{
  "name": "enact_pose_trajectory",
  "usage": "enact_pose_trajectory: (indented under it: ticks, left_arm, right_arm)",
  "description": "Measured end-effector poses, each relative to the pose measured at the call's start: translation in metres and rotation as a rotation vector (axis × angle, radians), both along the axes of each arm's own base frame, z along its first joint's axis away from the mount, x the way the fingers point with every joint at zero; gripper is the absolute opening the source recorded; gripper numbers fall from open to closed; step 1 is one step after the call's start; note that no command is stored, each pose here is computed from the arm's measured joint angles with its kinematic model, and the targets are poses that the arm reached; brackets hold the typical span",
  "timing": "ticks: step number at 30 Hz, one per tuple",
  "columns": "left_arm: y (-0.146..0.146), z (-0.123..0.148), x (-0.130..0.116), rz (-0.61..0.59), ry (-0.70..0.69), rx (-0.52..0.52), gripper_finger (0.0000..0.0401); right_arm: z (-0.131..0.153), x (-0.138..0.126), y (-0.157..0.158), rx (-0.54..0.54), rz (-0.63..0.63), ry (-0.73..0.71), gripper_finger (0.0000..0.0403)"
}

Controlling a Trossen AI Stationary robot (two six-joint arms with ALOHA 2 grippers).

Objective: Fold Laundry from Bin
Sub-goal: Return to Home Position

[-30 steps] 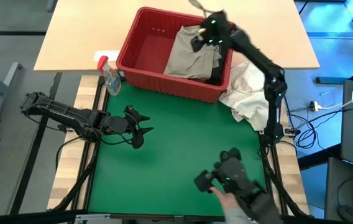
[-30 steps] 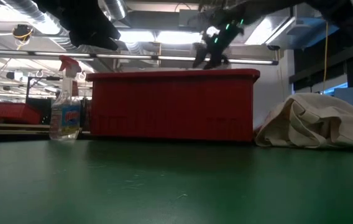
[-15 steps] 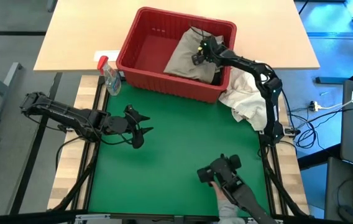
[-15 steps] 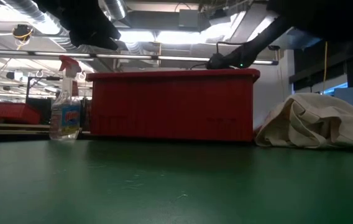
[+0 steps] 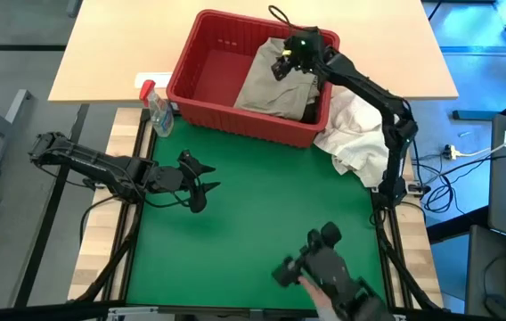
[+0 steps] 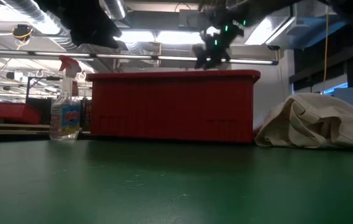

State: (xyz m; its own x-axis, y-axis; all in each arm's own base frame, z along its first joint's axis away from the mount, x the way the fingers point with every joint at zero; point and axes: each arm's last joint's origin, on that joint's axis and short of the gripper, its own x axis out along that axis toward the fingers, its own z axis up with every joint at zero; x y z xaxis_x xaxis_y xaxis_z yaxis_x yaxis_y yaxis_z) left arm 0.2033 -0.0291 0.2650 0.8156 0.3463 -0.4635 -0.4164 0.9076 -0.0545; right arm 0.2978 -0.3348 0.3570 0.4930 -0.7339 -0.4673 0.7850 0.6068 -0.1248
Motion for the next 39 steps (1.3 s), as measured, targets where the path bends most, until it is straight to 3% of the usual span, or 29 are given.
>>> enact_pose_trajectory:
  ticks: [5,8,12,18,22,25,33,39]
  left_arm:
    - [0.000,0.005,0.002,-0.041,-0.022,0.088,0.0221]
    - [0.001,0.013,-0.002,-0.079,-0.038,0.157,0.0205]
    - [0.010,0.023,-0.017,-0.141,-0.048,0.193,0.0170]
    - [0.032,0.020,-0.041,-0.237,-0.130,0.127,0.0089]
    - [0.041,0.005,-0.058,-0.240,-0.157,0.101,0.0030]
    - [0.043,-0.002,-0.071,-0.223,-0.207,0.094,0.0005]
    - [0.041,-0.015,-0.095,-0.211,-0.349,0.111,0.0002]
    - [0.042,-0.017,-0.104,-0.142,-0.379,0.138,0.0007]
  right_arm:
    - [0.048,0.008,0.054,-0.045,0.244,-0.058,0.0237]
    - [0.059,0.016,0.086,0.001,0.433,-0.090,0.0222]
    - [0.066,0.025,0.129,0.077,0.654,-0.086,0.0173]
    - [0.052,0.045,0.180,0.189,0.832,-0.014,0.0075]
    - [0.038,0.053,0.204,0.229,0.897,0.014,0.0016]
    - [0.031,0.053,0.219,0.256,0.933,0.014,0.0006]
    - [0.024,0.029,0.249,0.212,0.897,-0.073,0.0010]
    - [0.001,-0.001,0.262,0.232,0.876,-0.128,0.0002]
